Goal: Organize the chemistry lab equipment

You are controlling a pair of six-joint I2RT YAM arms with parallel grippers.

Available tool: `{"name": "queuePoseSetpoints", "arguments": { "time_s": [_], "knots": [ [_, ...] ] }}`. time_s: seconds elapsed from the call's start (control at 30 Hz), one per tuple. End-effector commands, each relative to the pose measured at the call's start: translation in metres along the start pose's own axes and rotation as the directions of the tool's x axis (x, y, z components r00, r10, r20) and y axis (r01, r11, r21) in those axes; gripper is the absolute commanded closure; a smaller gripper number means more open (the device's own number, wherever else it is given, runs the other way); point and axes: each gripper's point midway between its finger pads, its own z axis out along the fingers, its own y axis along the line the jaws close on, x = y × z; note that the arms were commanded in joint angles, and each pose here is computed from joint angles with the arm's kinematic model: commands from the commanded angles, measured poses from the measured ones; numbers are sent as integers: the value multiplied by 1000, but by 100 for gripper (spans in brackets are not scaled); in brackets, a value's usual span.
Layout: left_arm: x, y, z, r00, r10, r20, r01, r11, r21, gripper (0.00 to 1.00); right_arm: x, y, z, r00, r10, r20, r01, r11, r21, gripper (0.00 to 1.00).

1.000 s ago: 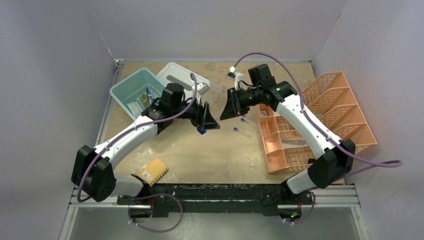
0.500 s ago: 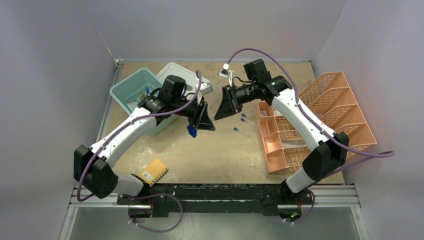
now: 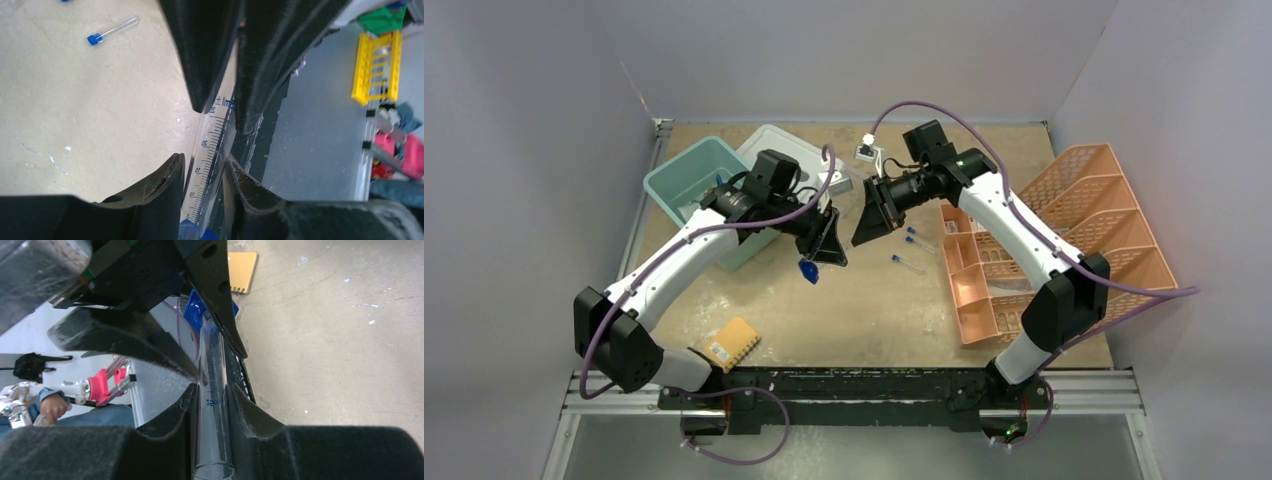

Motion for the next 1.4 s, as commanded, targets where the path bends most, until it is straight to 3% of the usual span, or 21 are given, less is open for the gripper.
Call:
{"name": "queuePoseSetpoints", "arguments": {
  "time_s": [0.0, 0.13, 0.27, 0.37, 0.47, 0.63, 0.73, 0.87, 0.9, 0.93, 1.03, 1.17, 1.37],
  "knots": [
    [-11, -15, -7, 998, 63, 11, -63, 997, 50, 77, -5, -4, -3, 999, -52, 9, 51, 998, 31, 92],
    [-12, -15, -6, 998, 68, 9, -69, 996, 55, 96, -7, -7, -2, 999, -54, 6, 54, 998, 40, 86],
    [-14, -4, -8, 997, 75, 14, -75, 997, -12, 100, -12, 3, -8, 998, -47, 29, 47, 999, 26, 44],
    [-20, 12, -13, 997, 50, 62, -44, 995, -91, 100, -24, -1, -13, 993, -64, 96, 56, 995, 86, 28],
    [-32, 29, -27, 989, 30, 143, -5, 985, -170, 100, -42, -4, -27, 979, -97, 179, 66, 983, 172, 19],
    [-49, 80, -70, 954, -13, 301, 134, 913, -386, 100, -84, -28, -73, 915, -105, 390, -45, 934, 356, 17],
    [-51, 120, -101, 916, -50, 398, 281, 788, -547, 100, -93, -49, -95, 881, -105, 462, -128, 886, 445, 15],
    [-47, 175, -158, 816, -48, 576, 535, 440, -721, 100, -85, -76, -95, 900, -56, 433, -194, 837, 511, 15],
    [-45, 183, -165, 787, -48, 615, 584, 380, -717, 100, -83, -82, -92, 906, -40, 421, -203, 831, 517, 16],
    [-42, 193, -183, 753, -20, 658, 639, 263, -723, 100, -80, -88, -90, 912, -24, 408, -213, 825, 524, 17],
    [-31, 209, -214, 647, 28, 762, 761, 32, -648, 100, -75, -107, -84, 926, 22, 377, -241, 804, 544, 19],
    [-17, 225, -235, 564, 87, 821, 823, -139, -551, 100, -75, -118, -77, 934, 49, 353, -250, 798, 548, 22],
    [31, 273, -245, 501, 5, 865, 826, -300, -477, 100, -75, -132, -74, 936, 54, 347, -255, 785, 565, 23]
  ]
}}
